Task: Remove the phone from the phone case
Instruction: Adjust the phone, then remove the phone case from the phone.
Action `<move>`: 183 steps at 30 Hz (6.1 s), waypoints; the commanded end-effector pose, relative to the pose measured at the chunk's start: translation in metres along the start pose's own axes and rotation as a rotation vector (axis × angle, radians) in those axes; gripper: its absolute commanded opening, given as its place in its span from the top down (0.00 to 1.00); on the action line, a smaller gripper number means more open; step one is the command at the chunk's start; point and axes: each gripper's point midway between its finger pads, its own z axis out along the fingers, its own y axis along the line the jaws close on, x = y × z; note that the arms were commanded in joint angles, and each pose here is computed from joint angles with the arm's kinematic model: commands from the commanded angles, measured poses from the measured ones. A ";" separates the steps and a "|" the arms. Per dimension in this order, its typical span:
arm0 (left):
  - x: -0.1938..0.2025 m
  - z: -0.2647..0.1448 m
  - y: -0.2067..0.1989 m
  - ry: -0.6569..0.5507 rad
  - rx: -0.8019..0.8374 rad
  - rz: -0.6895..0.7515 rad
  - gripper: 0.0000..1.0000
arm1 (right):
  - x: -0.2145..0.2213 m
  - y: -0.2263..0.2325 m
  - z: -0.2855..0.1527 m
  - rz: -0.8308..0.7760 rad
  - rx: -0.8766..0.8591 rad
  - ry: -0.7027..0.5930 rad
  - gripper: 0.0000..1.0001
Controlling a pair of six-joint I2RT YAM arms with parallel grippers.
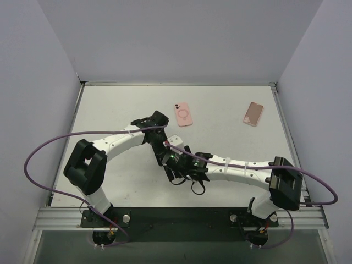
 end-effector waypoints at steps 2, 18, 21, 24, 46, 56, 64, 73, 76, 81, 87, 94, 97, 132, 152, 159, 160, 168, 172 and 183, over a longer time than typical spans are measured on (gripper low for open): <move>-0.002 -0.014 0.004 -0.022 -0.082 -0.082 1.00 | -0.015 -0.003 -0.001 -0.028 0.127 -0.076 0.39; -0.002 -0.016 0.014 -0.030 -0.148 -0.124 1.00 | -0.010 0.010 0.014 -0.116 0.204 -0.060 0.74; -0.001 -0.017 0.016 -0.028 -0.159 -0.126 1.00 | -0.009 0.010 0.015 -0.135 0.224 -0.058 0.89; -0.001 -0.017 0.013 -0.018 -0.145 -0.106 1.00 | -0.009 0.005 0.014 -0.140 0.249 -0.063 1.00; -0.018 -0.043 -0.030 -0.006 0.307 -0.015 0.22 | -0.003 -0.025 0.007 -0.032 0.263 -0.058 1.00; -0.040 -0.063 -0.014 -0.110 0.353 -0.013 0.19 | -0.016 -0.042 0.009 0.285 -0.046 0.023 1.00; -0.048 -0.068 0.001 -0.248 0.364 0.012 0.18 | -0.078 -0.018 -0.025 0.495 -0.451 0.014 1.00; -0.031 -0.069 0.002 -0.113 0.644 -0.034 0.16 | -0.114 -0.001 -0.052 0.644 -0.812 -0.055 1.00; -0.028 -0.079 -0.011 -0.079 0.783 -0.046 0.15 | -0.119 0.001 -0.057 0.653 -0.846 -0.071 1.00; -0.024 -0.094 -0.026 -0.061 0.938 -0.018 0.15 | -0.123 0.005 -0.057 0.691 -0.893 -0.066 1.00; -0.020 -0.099 -0.028 -0.045 0.987 -0.015 0.16 | -0.132 -0.004 -0.055 0.789 -0.919 -0.134 1.00; -0.020 -0.104 -0.027 -0.063 0.998 0.021 0.15 | -0.131 -0.046 -0.051 0.908 -0.780 -0.249 1.00; -0.021 -0.107 -0.028 -0.073 0.998 0.033 0.15 | -0.126 -0.067 -0.050 0.960 -0.731 -0.282 1.00; -0.033 -0.141 -0.059 -0.022 1.284 -0.032 0.50 | -0.134 0.026 -0.060 0.884 -1.120 -0.139 1.00; -0.035 -0.148 -0.061 -0.030 1.300 -0.042 1.00 | -0.115 0.013 -0.041 0.928 -1.018 -0.125 1.00; -0.038 -0.157 -0.062 -0.059 1.310 -0.034 1.00 | -0.107 -0.013 -0.038 0.979 -0.927 -0.168 0.36; -0.039 -0.156 -0.062 -0.057 1.303 -0.041 1.00 | -0.108 -0.016 -0.040 0.992 -0.927 -0.177 0.37; -0.042 -0.158 -0.065 -0.066 1.303 -0.037 1.00 | -0.110 -0.021 -0.050 0.992 -0.953 -0.212 0.59; -0.043 -0.157 -0.065 -0.070 1.297 -0.045 1.00 | -0.115 -0.011 -0.056 0.969 -0.998 -0.202 0.62; -0.044 -0.152 -0.063 -0.073 1.268 -0.054 1.00 | -0.110 0.003 -0.064 0.963 -1.048 -0.184 0.70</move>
